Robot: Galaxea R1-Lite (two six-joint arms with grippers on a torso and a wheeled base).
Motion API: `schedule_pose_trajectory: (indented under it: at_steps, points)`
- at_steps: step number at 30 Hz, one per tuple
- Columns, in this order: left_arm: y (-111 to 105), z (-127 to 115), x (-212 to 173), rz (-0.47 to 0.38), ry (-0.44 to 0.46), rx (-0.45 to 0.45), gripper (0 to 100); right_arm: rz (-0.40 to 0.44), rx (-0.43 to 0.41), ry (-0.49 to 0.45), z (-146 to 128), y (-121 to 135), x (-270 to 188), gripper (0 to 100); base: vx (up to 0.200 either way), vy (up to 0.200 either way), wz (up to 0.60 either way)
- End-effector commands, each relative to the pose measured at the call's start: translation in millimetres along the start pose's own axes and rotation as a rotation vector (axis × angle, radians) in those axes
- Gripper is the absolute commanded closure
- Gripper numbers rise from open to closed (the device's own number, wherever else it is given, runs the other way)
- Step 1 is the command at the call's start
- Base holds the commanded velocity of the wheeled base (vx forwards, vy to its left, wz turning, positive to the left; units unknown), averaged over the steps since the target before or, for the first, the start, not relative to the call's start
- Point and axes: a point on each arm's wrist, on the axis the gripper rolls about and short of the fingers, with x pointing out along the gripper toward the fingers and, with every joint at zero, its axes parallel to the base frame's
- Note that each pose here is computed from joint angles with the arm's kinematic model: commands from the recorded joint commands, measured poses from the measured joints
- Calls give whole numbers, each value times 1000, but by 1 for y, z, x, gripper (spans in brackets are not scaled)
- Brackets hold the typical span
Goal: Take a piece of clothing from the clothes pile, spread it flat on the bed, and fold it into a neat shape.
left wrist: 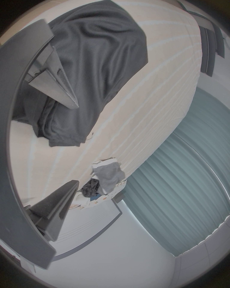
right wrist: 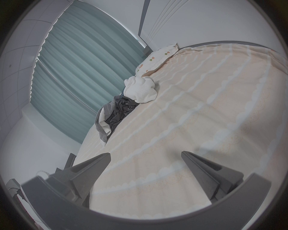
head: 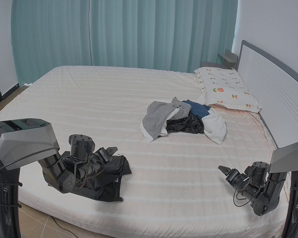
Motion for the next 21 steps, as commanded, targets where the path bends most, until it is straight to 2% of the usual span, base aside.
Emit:
schedule_pose_trajectory:
  at_steps: [1,8,14,18,21]
  points:
    - [11,24,-13,28,-50,-34,0,2,-1,1,-1,0,0,0,-200,0,0]
    - [32,44,-15,38,-56,-70,0,7,-5,8,-3,2,0,0,-200,0,0]
    - [41,55,-13,46,-74,-86,0,6,-6,11,-5,3,0,0,0,0,0]
    - [38,57,-12,59,-60,-89,0,9,-9,16,-7,4,0,0,0,0,0]
    - [39,63,-11,72,-64,-125,0,5,-9,22,-8,3,0,0,0,67,0]
